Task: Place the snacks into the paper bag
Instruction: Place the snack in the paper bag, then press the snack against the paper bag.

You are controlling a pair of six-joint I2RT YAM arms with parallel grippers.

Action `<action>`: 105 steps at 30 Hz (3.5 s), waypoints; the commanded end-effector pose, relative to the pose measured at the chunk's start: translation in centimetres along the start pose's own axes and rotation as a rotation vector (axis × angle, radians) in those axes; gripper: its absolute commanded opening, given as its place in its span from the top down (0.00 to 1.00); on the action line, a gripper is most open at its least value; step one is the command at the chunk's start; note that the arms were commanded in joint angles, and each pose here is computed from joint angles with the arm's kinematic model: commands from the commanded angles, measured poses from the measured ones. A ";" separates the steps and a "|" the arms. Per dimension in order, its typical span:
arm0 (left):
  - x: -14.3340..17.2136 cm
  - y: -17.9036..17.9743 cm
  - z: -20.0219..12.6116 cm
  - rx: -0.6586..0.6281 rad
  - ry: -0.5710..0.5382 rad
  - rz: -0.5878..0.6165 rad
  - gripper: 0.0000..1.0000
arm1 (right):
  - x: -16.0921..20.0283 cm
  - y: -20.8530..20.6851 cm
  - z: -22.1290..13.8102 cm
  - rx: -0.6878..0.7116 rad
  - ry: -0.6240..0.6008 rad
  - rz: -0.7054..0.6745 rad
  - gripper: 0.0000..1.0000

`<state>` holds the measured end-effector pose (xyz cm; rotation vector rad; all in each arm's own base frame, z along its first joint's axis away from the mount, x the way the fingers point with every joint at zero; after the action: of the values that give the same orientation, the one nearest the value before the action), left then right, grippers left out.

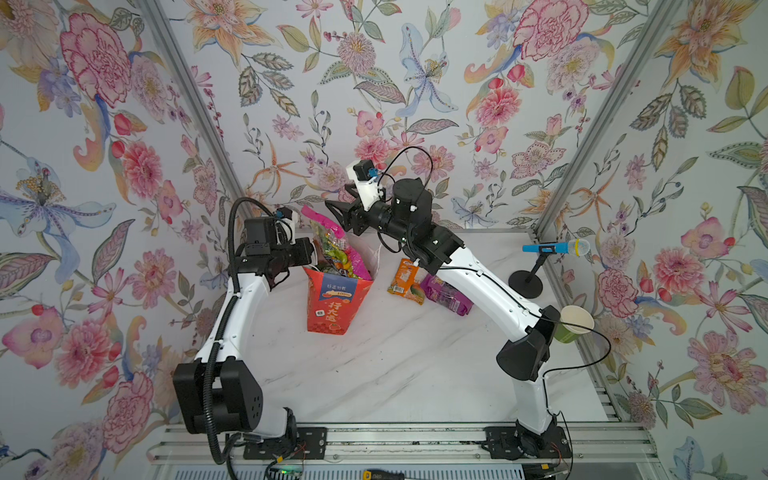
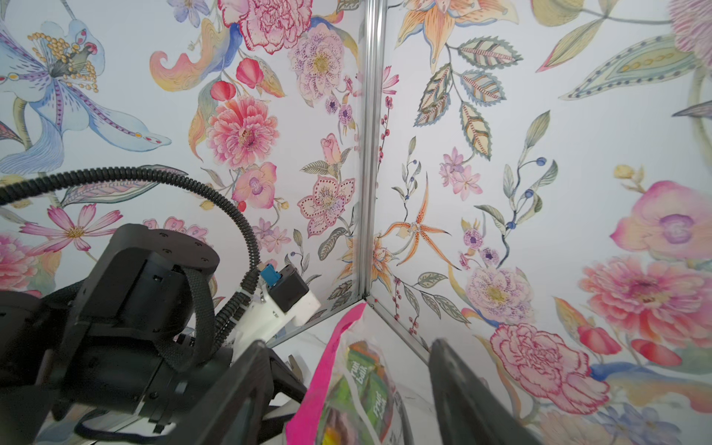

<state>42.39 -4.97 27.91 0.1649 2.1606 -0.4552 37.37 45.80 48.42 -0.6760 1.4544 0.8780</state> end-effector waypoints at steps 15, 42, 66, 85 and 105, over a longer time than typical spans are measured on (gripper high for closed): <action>-2.4 -0.9 -1.2 0.043 -0.086 0.024 1.00 | 4.8 3.7 -1.5 -0.052 0.295 0.049 0.37; -1.9 -0.1 -1.1 0.018 -0.077 0.017 1.00 | 2.0 0.9 1.4 0.052 0.060 0.111 1.00; -1.7 0.3 -1.1 0.018 -0.077 0.008 1.00 | -0.7 4.4 -0.7 -0.035 -0.182 0.126 1.00; -1.7 0.7 -1.1 0.017 -0.080 -0.003 1.00 | 9.8 2.8 -0.1 0.004 0.098 0.117 0.40; -2.0 0.5 -1.3 0.023 -0.089 -0.003 1.00 | 11.0 1.0 1.7 0.028 0.319 0.108 0.70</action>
<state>42.55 -3.96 28.05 0.1270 2.1490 -0.4732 36.80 47.41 43.67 -0.6522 1.6293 0.8725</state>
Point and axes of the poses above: each gripper's point midway between its finger pads, its own z axis out along the fingers, its own y axis along the line the jaws close on, x = y × z, the point moved 1 cm from there along -z, back along the fingers, and after that the axes turned 8 degrees about z, right-handed, at the moved point
